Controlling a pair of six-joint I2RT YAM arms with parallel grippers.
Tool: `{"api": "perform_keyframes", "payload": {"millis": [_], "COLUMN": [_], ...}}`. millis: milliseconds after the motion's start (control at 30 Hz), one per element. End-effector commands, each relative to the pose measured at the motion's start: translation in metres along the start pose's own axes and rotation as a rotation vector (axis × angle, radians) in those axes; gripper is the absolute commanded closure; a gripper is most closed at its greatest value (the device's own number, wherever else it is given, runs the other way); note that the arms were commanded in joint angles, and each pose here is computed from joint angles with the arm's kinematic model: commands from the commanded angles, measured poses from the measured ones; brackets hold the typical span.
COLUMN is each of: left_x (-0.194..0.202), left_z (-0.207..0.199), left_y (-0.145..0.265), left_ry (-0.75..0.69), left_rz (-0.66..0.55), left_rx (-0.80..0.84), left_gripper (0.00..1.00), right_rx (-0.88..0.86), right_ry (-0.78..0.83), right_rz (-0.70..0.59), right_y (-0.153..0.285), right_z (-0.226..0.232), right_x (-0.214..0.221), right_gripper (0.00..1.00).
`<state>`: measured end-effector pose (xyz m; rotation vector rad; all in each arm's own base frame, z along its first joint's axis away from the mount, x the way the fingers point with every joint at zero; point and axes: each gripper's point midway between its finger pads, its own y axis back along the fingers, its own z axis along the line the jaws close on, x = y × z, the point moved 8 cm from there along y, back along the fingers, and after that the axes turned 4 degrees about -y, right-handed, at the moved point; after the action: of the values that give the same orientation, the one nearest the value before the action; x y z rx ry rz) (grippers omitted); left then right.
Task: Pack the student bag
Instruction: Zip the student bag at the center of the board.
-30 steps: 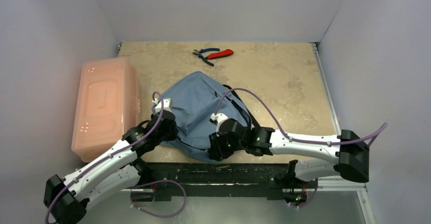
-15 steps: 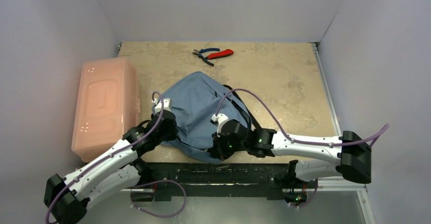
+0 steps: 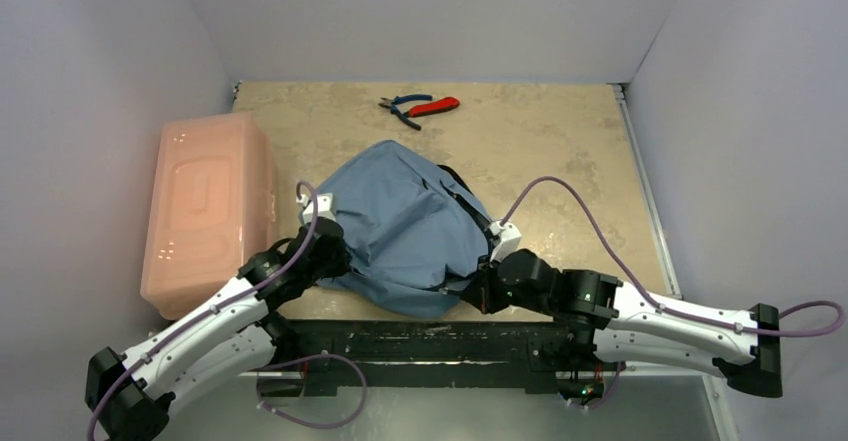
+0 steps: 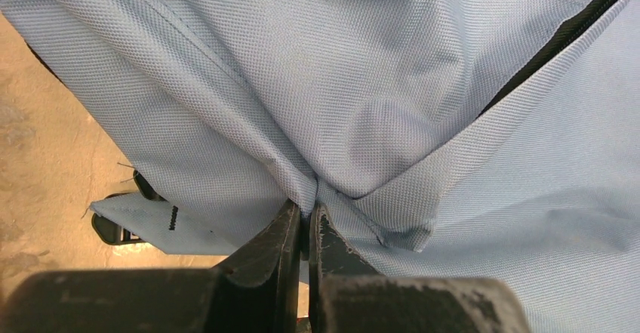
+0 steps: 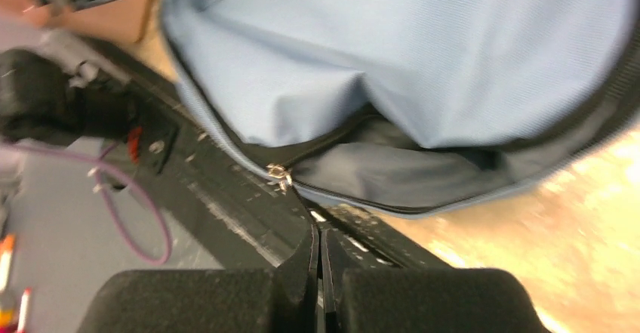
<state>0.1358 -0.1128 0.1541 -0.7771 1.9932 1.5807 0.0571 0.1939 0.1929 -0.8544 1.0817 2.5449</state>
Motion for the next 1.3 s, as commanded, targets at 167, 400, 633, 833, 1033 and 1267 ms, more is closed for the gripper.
{"api": "perform_keyframes", "payload": {"millis": [167,400,633,833,1033,1267], "left_x": [-0.005,-0.036,-0.03,0.003,0.028,0.041], "left_z": [0.011,-0.035,-0.098,-0.153,-0.158,-0.143], "left_y": [0.018,0.073,0.085,0.061,0.034,0.017], "left_ry": [-0.069,-0.157,-0.423,-0.704,-0.79,-0.778], "left_rz": [0.014,-0.124,-0.198,-0.189,-0.142,-0.093], "left_rx": [-0.004,0.517,0.731,0.659,0.497,0.353], "left_gripper": [0.84,0.23,0.23,0.23,0.34,0.89], "right_rx": [0.046,0.079,0.141,0.192,0.314,0.609], "right_ry": [-0.088,0.022,0.012,-0.009,-0.02,-0.096], "right_rz": [-0.22,-0.166,-0.209,-0.262,-0.33,-0.348], "right_y": [0.017,-0.001,0.001,0.001,0.009,-0.003], "right_z": [-0.005,0.004,-0.002,-0.001,-0.012,-0.031], "right_x": [-0.024,-0.028,-0.032,-0.042,-0.051,-0.047], "right_gripper": [1.0,1.0,1.0,1.0,1.0,1.0]}}
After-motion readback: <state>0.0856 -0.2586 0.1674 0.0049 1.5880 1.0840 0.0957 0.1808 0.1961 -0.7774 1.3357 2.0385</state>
